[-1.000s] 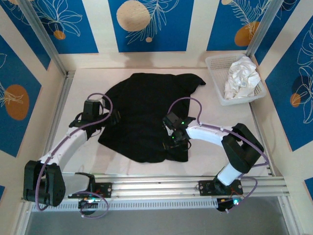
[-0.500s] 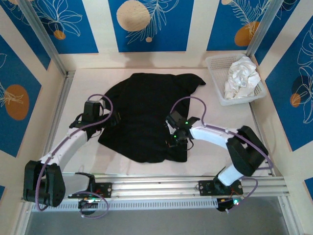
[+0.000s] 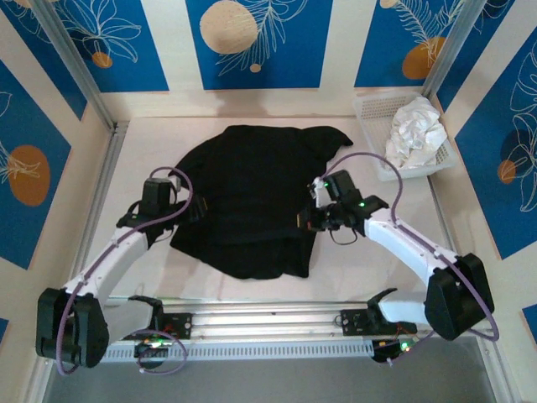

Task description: Fold the inside-out t-shirt

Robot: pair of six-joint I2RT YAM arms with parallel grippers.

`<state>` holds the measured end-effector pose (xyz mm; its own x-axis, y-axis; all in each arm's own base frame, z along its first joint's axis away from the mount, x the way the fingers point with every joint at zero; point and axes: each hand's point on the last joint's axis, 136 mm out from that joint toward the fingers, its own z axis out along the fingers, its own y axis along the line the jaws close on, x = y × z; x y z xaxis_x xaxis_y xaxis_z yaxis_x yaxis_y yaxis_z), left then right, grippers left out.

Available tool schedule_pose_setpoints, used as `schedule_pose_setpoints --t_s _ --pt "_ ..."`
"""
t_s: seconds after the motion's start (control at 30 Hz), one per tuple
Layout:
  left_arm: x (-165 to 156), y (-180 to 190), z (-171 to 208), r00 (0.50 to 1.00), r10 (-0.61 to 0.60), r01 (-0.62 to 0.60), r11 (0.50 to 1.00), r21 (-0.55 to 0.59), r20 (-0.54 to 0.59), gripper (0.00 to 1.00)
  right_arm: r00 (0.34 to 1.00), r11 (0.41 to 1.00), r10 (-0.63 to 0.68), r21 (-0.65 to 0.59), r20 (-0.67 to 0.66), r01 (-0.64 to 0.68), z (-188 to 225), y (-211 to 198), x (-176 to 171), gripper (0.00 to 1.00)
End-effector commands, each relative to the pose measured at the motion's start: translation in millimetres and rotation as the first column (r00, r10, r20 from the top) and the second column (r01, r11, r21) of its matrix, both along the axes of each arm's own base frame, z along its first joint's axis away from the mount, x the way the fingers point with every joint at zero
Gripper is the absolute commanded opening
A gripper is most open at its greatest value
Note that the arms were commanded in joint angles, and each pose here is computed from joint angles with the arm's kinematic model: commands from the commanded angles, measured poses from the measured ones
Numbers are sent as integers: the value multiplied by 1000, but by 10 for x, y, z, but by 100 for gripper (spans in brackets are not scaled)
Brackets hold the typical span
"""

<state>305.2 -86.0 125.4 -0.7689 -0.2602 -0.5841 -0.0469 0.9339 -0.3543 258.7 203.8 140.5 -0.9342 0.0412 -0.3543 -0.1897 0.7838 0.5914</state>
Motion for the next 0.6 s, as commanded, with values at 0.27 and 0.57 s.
schedule_pose_setpoints --t_s 0.27,0.57 --pt "-667 -197 -363 988 -69 79 995 68 -138 73 979 948 -171 289 110 133 685 -92 611 0" --pt "-956 -308 -786 962 -110 131 989 68 -249 57 982 952 -164 276 94 132 566 -99 646 0"
